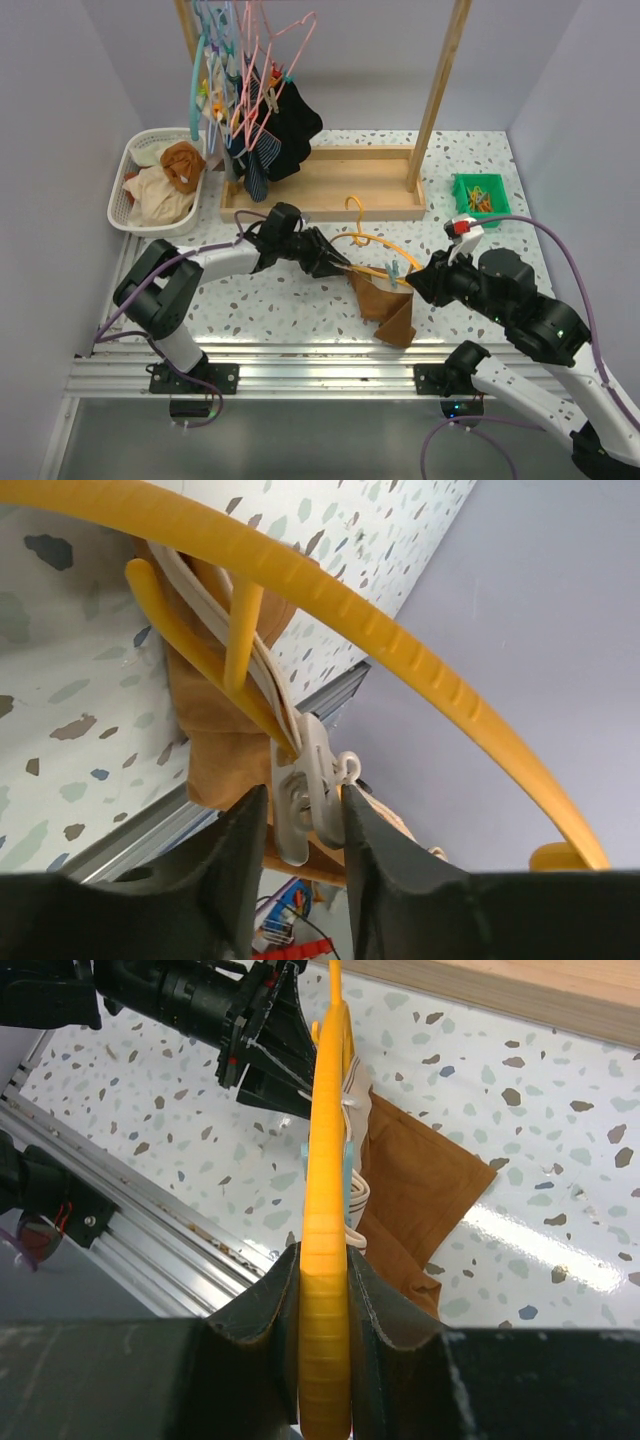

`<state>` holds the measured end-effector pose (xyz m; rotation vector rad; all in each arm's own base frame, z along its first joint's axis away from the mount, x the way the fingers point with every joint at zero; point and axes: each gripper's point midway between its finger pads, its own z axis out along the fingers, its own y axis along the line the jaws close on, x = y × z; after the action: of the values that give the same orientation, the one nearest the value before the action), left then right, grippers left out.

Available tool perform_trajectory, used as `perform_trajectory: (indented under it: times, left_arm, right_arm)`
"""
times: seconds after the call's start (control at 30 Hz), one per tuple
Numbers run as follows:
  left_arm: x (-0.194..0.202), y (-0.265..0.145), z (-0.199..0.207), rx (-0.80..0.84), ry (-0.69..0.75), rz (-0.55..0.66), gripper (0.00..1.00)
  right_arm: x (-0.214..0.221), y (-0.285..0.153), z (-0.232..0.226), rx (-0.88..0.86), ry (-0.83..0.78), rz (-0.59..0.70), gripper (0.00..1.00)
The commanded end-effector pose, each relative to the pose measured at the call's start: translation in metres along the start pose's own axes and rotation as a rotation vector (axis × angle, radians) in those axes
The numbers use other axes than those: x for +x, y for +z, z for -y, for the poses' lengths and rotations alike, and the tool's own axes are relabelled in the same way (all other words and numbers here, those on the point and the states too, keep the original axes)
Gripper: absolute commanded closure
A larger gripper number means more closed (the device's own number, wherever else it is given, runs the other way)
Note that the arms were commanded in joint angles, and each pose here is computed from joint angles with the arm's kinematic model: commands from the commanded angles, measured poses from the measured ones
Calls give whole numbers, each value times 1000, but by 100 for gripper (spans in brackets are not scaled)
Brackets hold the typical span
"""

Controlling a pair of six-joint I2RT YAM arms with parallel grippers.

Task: Remove the underwear clipped to the hanger
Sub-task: Remove the underwear from the hanger.

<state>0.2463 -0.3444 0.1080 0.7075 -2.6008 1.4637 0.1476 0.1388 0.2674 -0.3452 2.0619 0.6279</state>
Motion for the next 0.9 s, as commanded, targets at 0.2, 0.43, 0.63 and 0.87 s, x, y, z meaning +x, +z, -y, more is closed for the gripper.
perform_trajectory:
  times: [0.2, 0.43, 0.63, 0.87]
  left_arm:
    - [7, -2, 24, 72, 51, -37, 98]
    - [15, -9, 14, 55, 130, -46, 100]
    - [22, -23, 26, 93, 215, -39, 100]
    - [24, -49, 40, 87, 296, 11, 100]
  right_arm:
    - [6, -3, 16, 74, -35, -10, 100]
    - [12, -2, 27, 129, -6, -8, 100]
    - [12, -3, 42, 229, 60, 9, 100]
    - [9, 0, 37, 209, 81, 11, 100]
